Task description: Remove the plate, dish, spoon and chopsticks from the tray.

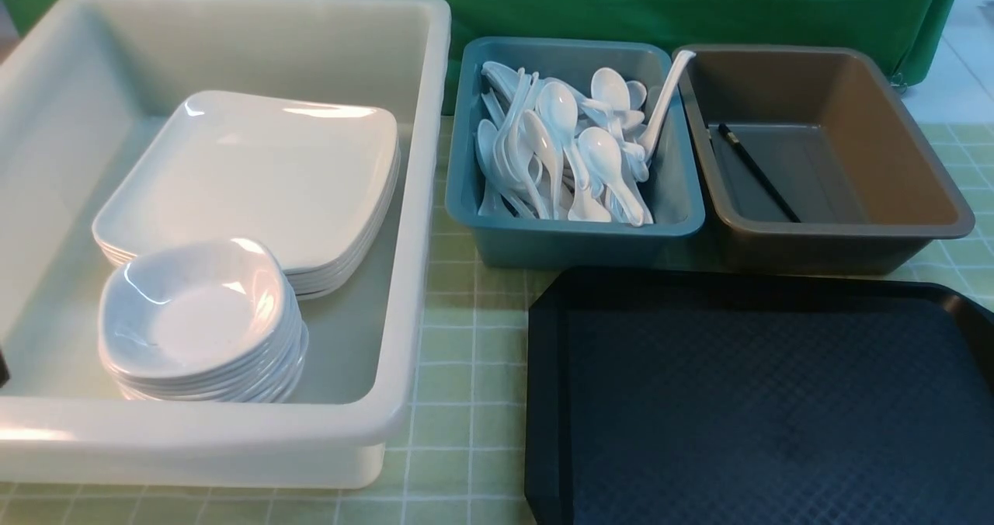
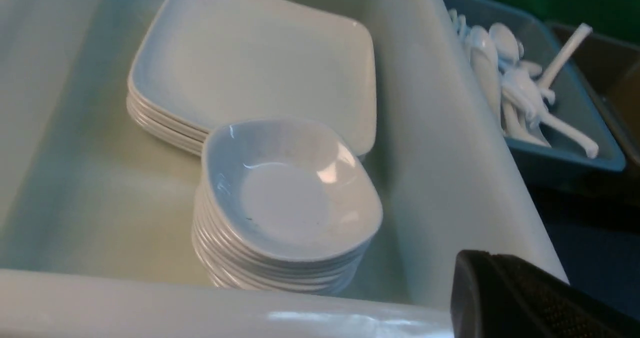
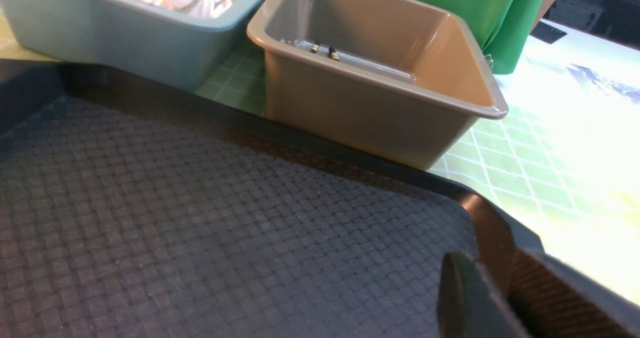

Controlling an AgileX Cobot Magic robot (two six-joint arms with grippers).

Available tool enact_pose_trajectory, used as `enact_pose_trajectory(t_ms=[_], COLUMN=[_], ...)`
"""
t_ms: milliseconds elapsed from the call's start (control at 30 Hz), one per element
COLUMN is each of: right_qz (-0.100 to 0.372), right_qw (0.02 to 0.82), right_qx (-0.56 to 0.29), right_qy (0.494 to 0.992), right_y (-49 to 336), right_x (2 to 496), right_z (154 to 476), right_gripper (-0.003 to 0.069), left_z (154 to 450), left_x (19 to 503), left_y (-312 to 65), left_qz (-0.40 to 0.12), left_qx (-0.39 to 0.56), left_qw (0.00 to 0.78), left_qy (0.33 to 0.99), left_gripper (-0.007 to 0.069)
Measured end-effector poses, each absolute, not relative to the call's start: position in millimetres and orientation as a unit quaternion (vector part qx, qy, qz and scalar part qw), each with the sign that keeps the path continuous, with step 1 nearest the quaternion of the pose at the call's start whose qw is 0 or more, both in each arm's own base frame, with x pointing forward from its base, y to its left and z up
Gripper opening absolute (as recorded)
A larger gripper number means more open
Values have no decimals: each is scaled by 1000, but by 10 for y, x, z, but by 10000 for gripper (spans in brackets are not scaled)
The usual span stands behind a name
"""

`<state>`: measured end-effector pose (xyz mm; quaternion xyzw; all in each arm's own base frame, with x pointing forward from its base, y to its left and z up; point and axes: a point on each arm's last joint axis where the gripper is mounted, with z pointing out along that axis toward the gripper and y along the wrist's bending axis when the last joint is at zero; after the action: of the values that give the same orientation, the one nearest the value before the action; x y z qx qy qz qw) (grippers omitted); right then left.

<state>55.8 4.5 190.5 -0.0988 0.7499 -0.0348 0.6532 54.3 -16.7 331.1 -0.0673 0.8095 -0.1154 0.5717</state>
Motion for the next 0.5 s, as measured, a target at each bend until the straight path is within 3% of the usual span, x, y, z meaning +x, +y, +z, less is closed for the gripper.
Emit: enact_pose_trajectory(t_ms=[133,400,500], right_qz=[-35,-35,-35], right_qw=[653,653,653], right_qx=[-99,-99,-98], right_qy=[750,750,750], right_y=[45,45,44], right_x=[558,558,559], right_z=[1905,1905,1905], right_gripper=[142,164,174], left_z=[3177,3068,3083], left_x=[446,458,464], left_y=[-167,-164,-135], left_qz=[-108,-110,-79], left_qx=[-72,-75,-59], left_qw=[607,601,612], left_qy=[784,788,784], left_gripper=[-10,-10,-10])
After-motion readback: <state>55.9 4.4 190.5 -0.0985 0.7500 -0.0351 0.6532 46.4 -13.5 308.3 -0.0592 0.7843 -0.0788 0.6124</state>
